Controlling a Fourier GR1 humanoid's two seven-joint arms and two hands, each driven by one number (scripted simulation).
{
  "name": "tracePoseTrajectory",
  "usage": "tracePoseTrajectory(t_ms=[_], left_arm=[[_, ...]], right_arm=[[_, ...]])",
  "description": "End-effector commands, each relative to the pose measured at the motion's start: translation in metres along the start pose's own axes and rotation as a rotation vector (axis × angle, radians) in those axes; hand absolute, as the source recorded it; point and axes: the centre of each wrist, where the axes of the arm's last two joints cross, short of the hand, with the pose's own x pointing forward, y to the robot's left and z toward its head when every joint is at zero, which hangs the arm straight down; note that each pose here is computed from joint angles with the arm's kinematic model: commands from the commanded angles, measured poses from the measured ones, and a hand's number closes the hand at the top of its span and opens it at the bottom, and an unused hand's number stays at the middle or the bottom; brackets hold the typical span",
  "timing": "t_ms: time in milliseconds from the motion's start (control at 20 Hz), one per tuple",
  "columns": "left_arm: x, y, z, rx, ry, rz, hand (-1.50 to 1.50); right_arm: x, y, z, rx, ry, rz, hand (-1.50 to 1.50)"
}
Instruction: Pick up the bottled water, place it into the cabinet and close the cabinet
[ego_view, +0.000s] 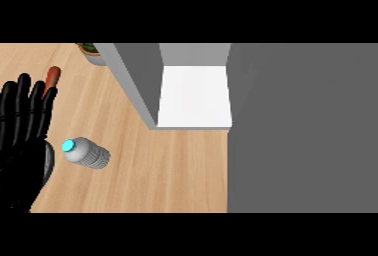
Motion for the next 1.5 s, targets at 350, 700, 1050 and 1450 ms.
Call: tracePoseTrajectory(t_ms=[350,700,1050,1450], left_arm=[[-0.011,-0.019,0.022,-0.066,0.243,0.275,-1.50],[0.069,-0.012,0.050,-0.063,0.286,0.296,-1.50],[0.080,-0.017,0.064,-0.048,0.272,0.294,-1.50],[0.102,-0.025,0.073,-0.031,0.284,0.278,-1.50]], right_arm=[[0.016,0.018,0.047,0.156,0.201,-0.222,-1.50],[0.061,-0.022,0.063,0.136,0.234,-0.230,-1.50],[0.097,-0.017,0.067,0.155,0.223,-0.236,-1.50],[0.094,-0.026,0.078,0.144,0.229,-0.243,-1.50]])
